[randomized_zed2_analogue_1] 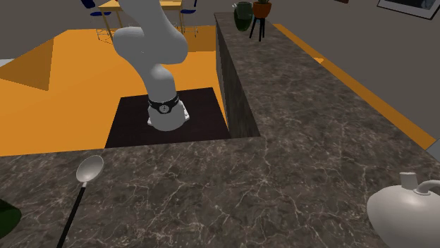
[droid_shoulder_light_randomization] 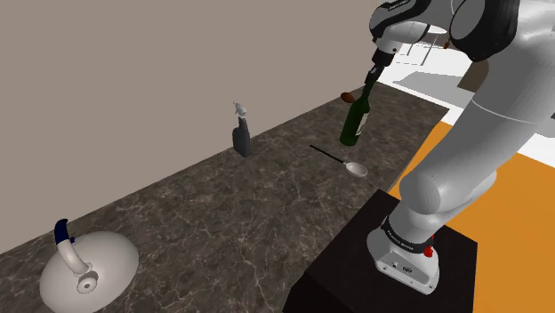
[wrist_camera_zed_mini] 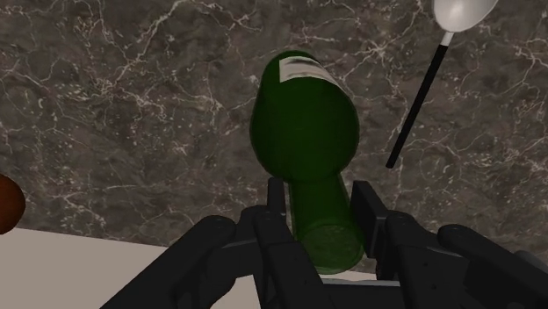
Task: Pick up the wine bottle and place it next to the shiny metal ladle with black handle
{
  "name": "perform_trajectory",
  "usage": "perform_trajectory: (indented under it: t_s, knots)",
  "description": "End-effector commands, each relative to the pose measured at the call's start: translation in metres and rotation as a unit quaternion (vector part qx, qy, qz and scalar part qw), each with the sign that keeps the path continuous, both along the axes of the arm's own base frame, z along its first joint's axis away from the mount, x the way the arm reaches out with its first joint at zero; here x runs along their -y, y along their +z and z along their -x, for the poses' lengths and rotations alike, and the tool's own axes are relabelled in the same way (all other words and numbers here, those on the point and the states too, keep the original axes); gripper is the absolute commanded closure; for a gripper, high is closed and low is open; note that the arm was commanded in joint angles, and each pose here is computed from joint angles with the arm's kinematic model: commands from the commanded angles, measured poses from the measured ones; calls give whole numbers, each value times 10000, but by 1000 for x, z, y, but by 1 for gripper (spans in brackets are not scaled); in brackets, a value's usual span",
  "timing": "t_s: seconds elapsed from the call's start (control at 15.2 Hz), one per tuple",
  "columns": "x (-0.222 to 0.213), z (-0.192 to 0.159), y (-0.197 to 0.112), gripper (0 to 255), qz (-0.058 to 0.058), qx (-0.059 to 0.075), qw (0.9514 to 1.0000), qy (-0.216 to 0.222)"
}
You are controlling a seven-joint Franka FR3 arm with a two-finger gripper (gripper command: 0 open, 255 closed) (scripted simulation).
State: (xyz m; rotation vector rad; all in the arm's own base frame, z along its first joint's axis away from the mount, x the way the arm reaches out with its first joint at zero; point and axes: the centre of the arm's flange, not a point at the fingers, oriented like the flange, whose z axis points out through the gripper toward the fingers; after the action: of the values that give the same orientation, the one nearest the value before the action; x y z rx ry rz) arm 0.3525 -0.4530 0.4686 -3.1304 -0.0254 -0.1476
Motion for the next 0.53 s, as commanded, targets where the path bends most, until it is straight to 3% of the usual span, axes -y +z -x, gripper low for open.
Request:
perform_trajectory:
  t_s: [0.0, 0.07, 0.4, 0.46]
  knots:
    - [0, 0, 0, 255, 2, 2, 10000, 0]
    - [0, 0, 0, 0, 2, 2, 10000, 0]
    - [0, 0, 0, 0, 2, 2, 10000, 0]
    - [0, 1, 13, 0, 2, 2, 10000, 0]
